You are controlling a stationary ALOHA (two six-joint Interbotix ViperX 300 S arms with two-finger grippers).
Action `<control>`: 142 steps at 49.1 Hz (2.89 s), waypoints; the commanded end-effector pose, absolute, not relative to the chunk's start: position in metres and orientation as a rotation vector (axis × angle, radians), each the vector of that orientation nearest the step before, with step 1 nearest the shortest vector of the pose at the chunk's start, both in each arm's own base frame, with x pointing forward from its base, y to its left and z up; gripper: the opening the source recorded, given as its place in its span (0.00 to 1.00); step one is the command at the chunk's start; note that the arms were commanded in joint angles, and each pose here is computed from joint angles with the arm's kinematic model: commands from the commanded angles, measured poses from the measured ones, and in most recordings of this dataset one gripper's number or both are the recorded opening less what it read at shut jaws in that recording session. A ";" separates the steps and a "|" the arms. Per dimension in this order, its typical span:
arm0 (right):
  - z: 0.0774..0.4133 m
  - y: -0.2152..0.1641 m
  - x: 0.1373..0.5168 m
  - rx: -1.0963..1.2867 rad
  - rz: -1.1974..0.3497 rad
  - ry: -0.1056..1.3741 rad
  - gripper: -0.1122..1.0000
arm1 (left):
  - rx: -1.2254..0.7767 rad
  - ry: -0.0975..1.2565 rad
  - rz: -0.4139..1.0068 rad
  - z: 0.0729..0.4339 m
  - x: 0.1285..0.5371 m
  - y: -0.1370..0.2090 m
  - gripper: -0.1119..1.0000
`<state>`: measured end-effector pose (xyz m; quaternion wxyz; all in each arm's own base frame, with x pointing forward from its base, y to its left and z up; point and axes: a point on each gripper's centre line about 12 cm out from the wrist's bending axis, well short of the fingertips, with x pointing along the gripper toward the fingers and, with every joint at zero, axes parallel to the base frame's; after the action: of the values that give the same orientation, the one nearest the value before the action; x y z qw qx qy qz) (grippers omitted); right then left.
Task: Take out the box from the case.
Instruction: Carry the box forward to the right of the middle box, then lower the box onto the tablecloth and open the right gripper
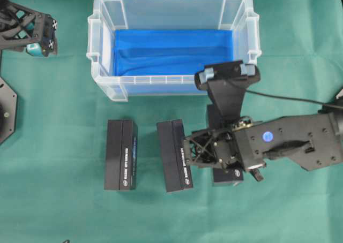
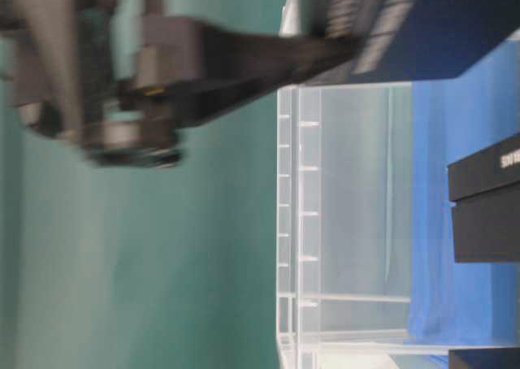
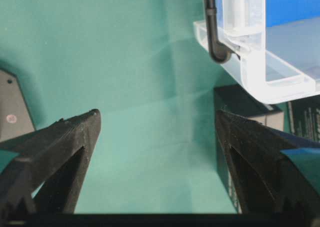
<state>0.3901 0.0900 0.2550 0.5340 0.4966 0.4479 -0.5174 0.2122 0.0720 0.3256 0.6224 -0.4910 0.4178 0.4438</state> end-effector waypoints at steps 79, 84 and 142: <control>0.221 0.089 0.377 1.282 -1.171 1.015 0.94 | -1.109 0.951 0.998 0.330 0.213 0.072 0.98; 0.222 0.089 0.378 1.284 -1.168 1.014 0.94 | -1.110 0.950 0.999 0.330 0.213 0.072 0.98; 0.375 0.078 0.362 1.292 -1.140 0.961 0.93 | -1.116 0.948 1.002 0.330 0.214 0.071 0.98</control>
<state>0.3671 0.0806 0.3617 0.5443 0.5386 0.4159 -0.4905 0.2126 0.0716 0.3252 0.6257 -0.4876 0.4195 0.4414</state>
